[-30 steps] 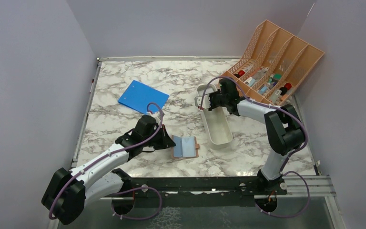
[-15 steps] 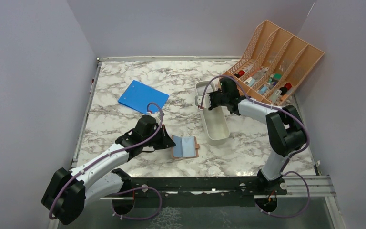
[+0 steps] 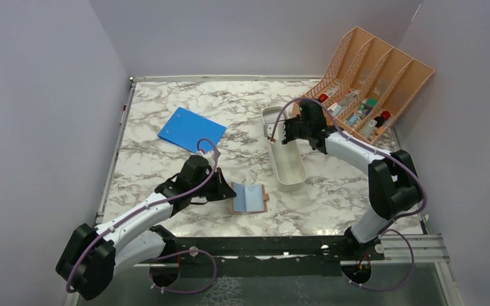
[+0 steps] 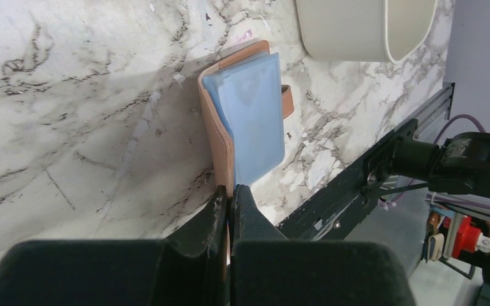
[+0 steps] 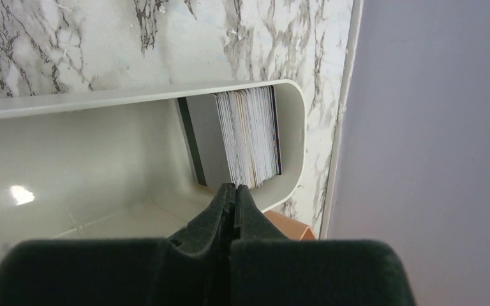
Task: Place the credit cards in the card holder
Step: Pick up the credit card from the storage box, then insert the credit card into the card holder.
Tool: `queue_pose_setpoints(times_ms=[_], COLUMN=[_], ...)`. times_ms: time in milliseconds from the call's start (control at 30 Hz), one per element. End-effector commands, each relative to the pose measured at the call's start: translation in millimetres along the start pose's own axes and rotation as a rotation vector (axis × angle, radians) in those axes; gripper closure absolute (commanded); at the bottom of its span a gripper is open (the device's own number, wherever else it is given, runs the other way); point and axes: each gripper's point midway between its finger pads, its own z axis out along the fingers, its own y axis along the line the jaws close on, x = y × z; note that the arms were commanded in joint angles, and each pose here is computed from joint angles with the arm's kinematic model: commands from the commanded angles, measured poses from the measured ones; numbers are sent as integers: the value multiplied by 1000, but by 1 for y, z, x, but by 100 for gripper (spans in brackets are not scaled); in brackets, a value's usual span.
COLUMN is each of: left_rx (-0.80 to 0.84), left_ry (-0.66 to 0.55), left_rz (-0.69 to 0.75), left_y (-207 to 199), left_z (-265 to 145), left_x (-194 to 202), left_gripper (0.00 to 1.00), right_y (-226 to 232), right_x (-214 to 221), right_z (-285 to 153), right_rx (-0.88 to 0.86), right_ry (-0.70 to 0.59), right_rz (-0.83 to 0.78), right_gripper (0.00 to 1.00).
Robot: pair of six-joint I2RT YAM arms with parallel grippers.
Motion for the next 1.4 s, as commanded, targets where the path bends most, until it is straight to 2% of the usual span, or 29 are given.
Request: queue_pose_setpoints(times_ms=[0, 267, 367, 500, 700, 800, 867, 967, 1033, 1100, 1367], left_rx=[113, 183, 196, 198, 82, 35, 17, 38, 47, 57, 50], left_ry=[9, 25, 30, 45, 50, 28, 30, 57, 74, 78, 104], left_rz=[-25, -81, -106, -133, -133, -113, -102, -95, -105, -117, -174], left_y=[-20, -25, -22, -18, 5, 13, 17, 14, 14, 13, 21], left_z=[0, 3, 5, 9, 11, 8, 8, 9, 9, 9, 9], left_x=[0, 8, 14, 19, 25, 23, 24, 29, 32, 35, 48], left_gripper=[100, 100, 100, 99, 82, 77, 80, 95, 100, 100, 100], right_y=[-35, -52, -49, -31, 4, 24, 41, 68, 94, 116, 203], right_x=[-9, -28, -49, -93, -142, -159, -168, -171, -174, -189, -232], right_z=[-28, -61, -78, -97, -126, -138, -142, -144, -140, -138, -104], right_rx=[90, 181, 187, 87, -46, -99, -135, -162, -200, -286, -390], right_ry=[16, 31, -34, -179, -341, -384, -379, -329, -298, -317, -110], right_rz=[166, 671, 861, 1138, 1418, 1546, 1615, 1714, 1815, 1865, 1920], right_gripper=[99, 99, 99, 97, 99, 99, 99, 99, 99, 99, 99])
